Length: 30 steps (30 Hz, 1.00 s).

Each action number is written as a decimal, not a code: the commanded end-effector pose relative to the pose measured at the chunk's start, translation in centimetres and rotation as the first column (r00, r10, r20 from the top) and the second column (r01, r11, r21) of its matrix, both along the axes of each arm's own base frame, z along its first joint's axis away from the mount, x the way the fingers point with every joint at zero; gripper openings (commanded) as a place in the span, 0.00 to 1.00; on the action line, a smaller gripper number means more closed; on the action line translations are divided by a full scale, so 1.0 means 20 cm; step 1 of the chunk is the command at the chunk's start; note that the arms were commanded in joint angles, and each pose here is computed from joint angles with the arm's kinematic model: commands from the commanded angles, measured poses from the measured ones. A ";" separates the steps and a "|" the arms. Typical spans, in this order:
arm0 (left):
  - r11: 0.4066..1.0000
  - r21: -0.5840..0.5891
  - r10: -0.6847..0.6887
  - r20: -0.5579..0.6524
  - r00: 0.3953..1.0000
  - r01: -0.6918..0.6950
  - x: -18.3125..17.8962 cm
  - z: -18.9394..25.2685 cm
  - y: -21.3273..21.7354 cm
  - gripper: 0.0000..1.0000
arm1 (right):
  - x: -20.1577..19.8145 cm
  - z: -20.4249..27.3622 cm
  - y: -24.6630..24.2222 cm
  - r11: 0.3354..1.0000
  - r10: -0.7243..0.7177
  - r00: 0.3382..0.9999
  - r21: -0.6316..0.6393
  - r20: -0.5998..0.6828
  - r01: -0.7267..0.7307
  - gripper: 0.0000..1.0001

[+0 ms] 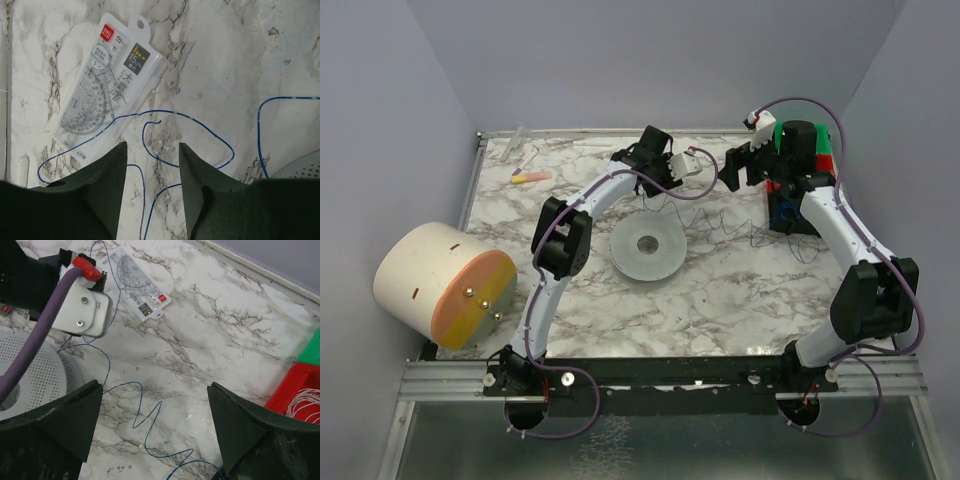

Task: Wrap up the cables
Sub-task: Adjust the cable at the center of the board.

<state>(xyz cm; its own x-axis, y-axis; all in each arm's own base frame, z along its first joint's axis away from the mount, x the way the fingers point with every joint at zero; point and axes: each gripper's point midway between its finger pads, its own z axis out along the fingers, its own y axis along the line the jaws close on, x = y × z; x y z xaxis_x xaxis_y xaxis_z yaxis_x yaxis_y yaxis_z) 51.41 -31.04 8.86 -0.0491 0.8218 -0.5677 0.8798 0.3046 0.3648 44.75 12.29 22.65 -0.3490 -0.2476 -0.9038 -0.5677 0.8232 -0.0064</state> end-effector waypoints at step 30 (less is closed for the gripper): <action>1.000 0.008 0.009 -0.033 0.999 -0.009 0.15 -0.20 -0.01 0.26 | -0.02 -0.16 0.01 1.000 0.027 0.994 0.003 -0.108 -0.027 0.90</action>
